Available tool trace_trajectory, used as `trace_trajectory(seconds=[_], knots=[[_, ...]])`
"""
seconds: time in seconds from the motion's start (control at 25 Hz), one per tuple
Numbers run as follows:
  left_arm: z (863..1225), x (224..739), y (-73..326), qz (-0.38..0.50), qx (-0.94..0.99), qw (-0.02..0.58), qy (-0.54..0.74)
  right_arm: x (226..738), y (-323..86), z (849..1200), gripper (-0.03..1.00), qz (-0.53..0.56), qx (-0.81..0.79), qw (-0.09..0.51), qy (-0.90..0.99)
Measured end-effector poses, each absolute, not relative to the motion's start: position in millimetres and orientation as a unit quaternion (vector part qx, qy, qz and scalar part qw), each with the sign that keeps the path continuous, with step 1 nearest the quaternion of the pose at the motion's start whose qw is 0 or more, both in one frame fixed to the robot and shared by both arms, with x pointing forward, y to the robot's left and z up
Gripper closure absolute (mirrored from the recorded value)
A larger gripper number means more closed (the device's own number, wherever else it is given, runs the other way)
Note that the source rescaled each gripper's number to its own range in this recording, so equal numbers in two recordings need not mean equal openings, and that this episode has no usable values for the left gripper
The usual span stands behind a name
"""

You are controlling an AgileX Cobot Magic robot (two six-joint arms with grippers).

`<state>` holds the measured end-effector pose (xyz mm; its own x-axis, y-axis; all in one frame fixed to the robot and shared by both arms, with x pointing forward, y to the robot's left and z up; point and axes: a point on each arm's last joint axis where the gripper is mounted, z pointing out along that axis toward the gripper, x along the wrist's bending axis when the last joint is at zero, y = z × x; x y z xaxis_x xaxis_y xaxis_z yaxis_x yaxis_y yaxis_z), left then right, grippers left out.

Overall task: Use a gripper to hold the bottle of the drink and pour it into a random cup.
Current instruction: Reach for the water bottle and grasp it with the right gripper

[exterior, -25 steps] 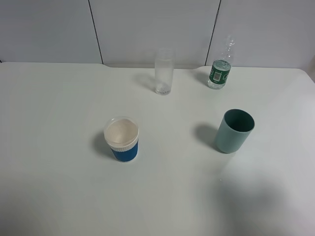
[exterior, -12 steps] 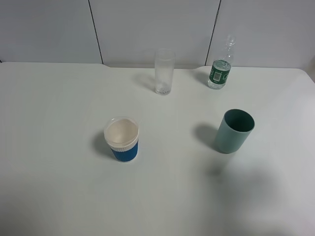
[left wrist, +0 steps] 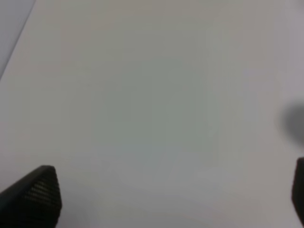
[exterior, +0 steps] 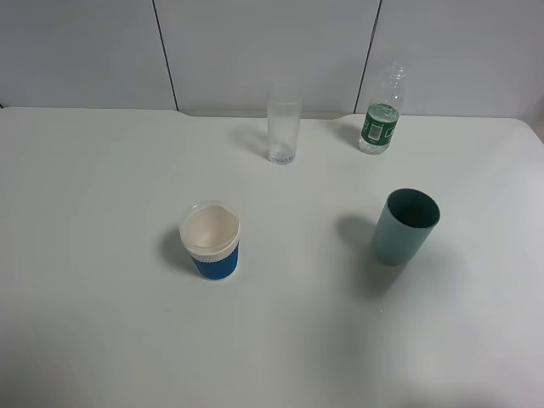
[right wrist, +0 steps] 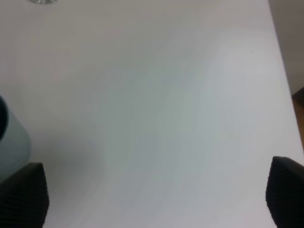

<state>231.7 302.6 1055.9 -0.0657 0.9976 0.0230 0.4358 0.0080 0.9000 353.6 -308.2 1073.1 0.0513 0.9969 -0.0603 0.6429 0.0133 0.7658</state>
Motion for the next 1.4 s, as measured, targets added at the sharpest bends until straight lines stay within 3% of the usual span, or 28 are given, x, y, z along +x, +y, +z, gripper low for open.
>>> trace_trajectory(seconds=[0.24, 0.88, 1.4], knots=[[1056, 232, 303, 0.394, 0.583, 0.356, 0.614, 388, -310, 1058, -0.03, 0.250, 0.653, 0.307, 0.646], [1056, 232, 303, 0.394, 0.583, 0.356, 0.614, 463, -319, 1012, -0.03, 0.222, 0.639, 0.330, 0.658], [1056, 232, 303, 0.394, 0.583, 0.356, 0.614, 520, -304, 954, -0.03, 0.303, 0.557, 0.321, 0.703]])
